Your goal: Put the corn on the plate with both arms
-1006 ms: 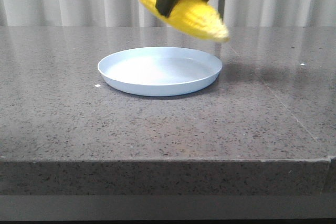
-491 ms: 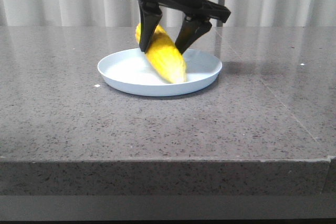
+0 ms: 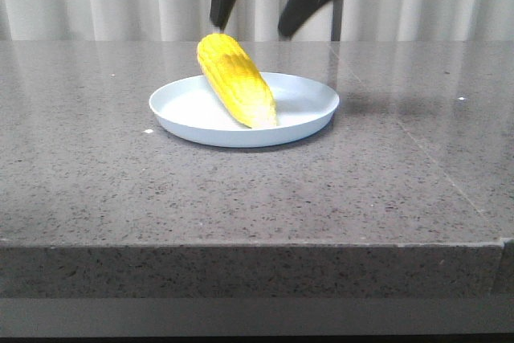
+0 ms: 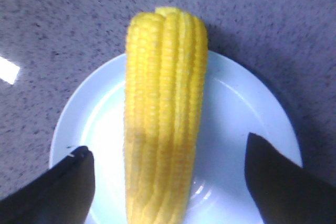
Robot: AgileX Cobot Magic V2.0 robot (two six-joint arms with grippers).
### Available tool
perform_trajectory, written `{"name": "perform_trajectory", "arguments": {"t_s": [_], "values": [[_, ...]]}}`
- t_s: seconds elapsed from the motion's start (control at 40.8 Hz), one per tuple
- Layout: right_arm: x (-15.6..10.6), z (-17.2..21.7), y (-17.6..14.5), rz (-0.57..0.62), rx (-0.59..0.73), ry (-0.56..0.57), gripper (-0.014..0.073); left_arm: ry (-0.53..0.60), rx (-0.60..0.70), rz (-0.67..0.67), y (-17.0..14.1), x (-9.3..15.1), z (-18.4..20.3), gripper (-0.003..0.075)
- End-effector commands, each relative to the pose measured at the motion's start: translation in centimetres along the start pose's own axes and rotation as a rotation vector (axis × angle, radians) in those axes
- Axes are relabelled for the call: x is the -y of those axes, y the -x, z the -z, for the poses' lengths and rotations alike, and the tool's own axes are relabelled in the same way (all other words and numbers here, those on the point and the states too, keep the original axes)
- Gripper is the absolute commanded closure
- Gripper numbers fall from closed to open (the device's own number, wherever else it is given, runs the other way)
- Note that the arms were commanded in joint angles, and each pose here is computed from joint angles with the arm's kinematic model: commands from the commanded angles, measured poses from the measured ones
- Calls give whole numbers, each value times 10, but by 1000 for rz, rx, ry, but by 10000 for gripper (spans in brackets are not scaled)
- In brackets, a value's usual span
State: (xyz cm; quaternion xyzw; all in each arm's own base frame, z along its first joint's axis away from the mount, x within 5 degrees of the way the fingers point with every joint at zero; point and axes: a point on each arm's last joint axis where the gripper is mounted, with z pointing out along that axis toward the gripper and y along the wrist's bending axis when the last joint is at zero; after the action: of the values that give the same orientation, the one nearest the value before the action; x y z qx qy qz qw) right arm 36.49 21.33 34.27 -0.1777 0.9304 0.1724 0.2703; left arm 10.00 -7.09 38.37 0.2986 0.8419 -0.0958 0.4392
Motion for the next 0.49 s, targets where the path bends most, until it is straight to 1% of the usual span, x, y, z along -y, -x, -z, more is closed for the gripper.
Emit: {"name": "perform_trajectory", "arguments": {"t_s": [0.0, 0.147, 0.343, 0.466], "values": [[-15, 72, 1, 109, 156, 24, 5, -4, 87, 6, 11, 0, 6, 247], [-20, 121, -26, 201, 222, 25, 22, -4, 87, 6, 11, 0, 6, 247], [-12, 167, -76, 241, 249, -35, 22, -4, 87, 6, 11, 0, 6, 247], [-9, 194, -113, 253, 282, -47, 22, -4, 87, 6, 11, 0, 6, 247]]}}
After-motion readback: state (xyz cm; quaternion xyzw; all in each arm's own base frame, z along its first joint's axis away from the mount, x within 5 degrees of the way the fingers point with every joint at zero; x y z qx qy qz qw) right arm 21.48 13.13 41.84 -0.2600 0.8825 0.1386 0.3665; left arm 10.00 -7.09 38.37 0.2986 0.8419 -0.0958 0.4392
